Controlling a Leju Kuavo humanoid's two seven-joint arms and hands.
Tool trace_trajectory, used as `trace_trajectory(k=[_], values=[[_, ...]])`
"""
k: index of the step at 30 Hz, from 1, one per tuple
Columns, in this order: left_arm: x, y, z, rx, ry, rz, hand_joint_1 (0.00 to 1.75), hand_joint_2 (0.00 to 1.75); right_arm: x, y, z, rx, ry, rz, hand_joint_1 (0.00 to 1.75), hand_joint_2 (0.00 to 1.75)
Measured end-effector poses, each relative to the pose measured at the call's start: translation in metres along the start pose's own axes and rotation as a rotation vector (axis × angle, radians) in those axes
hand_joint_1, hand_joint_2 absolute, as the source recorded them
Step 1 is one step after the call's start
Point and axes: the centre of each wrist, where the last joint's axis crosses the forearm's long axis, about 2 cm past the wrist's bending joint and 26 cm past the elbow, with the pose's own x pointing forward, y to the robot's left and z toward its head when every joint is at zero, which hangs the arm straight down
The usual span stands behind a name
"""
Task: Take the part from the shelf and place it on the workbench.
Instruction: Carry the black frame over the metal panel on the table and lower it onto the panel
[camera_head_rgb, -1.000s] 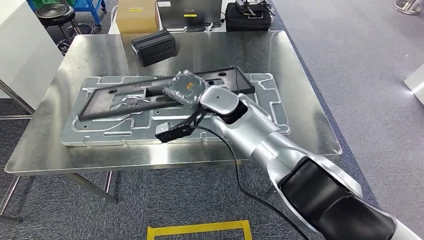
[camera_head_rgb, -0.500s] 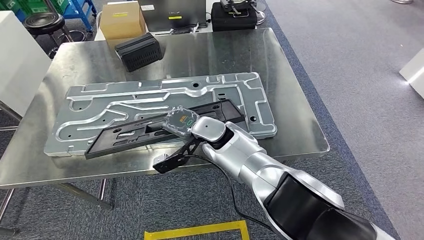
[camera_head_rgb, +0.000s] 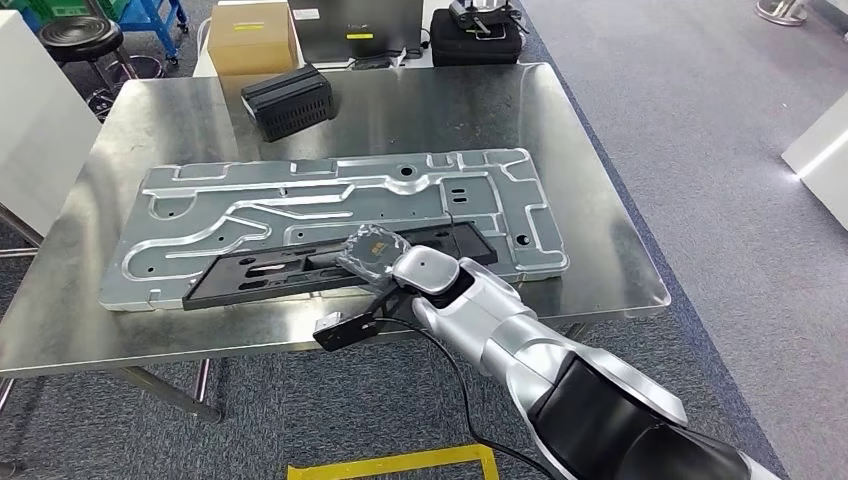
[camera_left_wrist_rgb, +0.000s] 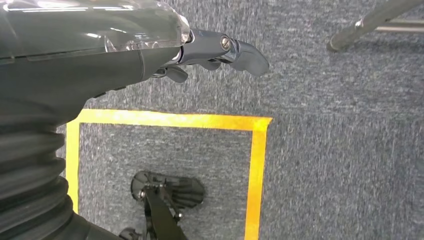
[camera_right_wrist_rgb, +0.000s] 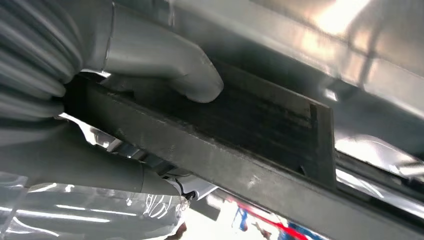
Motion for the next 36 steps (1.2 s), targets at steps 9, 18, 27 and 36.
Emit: trace_trajectory(k=[9,18,27,36], values=[[0.001,0.002,-0.001,0.01,-0.002,-0.028,0.0,0.0,-0.03,0.044,0.032,-0.023,0.144,-0.074,0.0,0.0],[-0.001,0.006,0.0,0.016,-0.007,-0.044,0.0,0.0,-0.051,0.07,0.058,-0.032,0.277,-0.105,0.0,0.0],[-0.003,0.007,0.001,0.021,-0.005,-0.06,0.0,0.0,-0.079,0.071,0.079,-0.324,0.367,-0.113,0.0,0.0],[-0.002,0.003,0.001,0.015,-0.004,-0.055,0.0,0.0,-0.087,0.061,0.081,-0.455,0.376,-0.132,0.0,0.0]])
